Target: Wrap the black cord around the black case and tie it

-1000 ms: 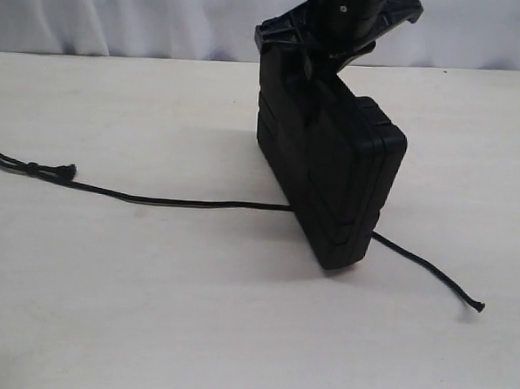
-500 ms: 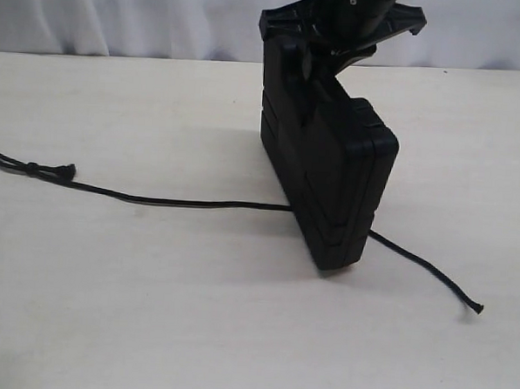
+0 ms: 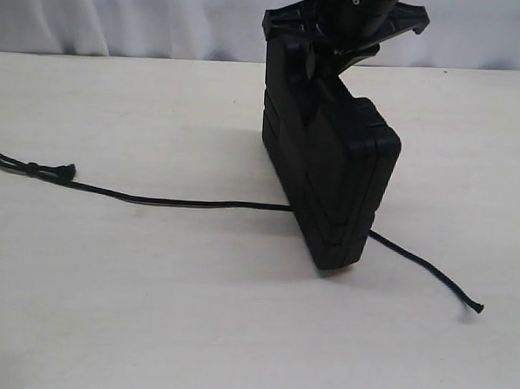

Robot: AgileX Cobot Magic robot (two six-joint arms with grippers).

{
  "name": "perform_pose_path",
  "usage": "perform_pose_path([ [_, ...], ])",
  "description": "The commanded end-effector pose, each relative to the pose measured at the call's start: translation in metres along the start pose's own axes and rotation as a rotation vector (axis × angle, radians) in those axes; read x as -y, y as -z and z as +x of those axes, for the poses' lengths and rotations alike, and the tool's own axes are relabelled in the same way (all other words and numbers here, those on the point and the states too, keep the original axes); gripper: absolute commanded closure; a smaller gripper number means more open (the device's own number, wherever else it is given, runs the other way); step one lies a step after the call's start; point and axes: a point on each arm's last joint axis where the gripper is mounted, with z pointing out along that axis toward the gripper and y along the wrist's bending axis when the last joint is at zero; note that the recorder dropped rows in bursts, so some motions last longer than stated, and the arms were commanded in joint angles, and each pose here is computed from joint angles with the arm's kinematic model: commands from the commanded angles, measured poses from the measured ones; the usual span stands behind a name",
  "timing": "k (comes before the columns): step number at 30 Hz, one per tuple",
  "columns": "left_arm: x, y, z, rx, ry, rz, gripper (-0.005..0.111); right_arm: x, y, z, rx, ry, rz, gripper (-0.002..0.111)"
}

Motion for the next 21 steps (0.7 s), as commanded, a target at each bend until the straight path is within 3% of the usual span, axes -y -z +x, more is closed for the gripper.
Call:
perform_pose_path([
  [1, 0.001, 0.000, 0.000, 0.008, 0.008, 0.008, 0.107, 0.005, -0.013, 0.003, -0.055, -0.016, 0.032, 0.104],
  [7, 0.001, 0.000, 0.000, 0.008, 0.008, 0.008, 0.107, 0.006, -0.013, 0.003, -0.053, 0.002, 0.038, 0.104],
  [10, 0.000, 0.000, -0.007, 0.087, -0.034, -0.005, 0.107, 0.006, -0.013, 0.003, -0.053, 0.002, 0.038, 0.104],
  [14, -0.003, 0.008, -0.036, 0.422, 0.290, 0.032, 0.107, 0.006, -0.013, 0.003, -0.053, 0.009, 0.038, 0.104],
  [19, -0.012, 0.025, -0.061, 0.767, 0.333, -0.008, 0.107, 0.006, -0.013, 0.003, -0.054, 0.039, 0.037, 0.104],
  [21, -0.013, 0.029, -0.065, 0.835, 0.385, 0.011, 0.107, 0.007, -0.013, 0.003, -0.051, 0.044, 0.049, 0.104],
])
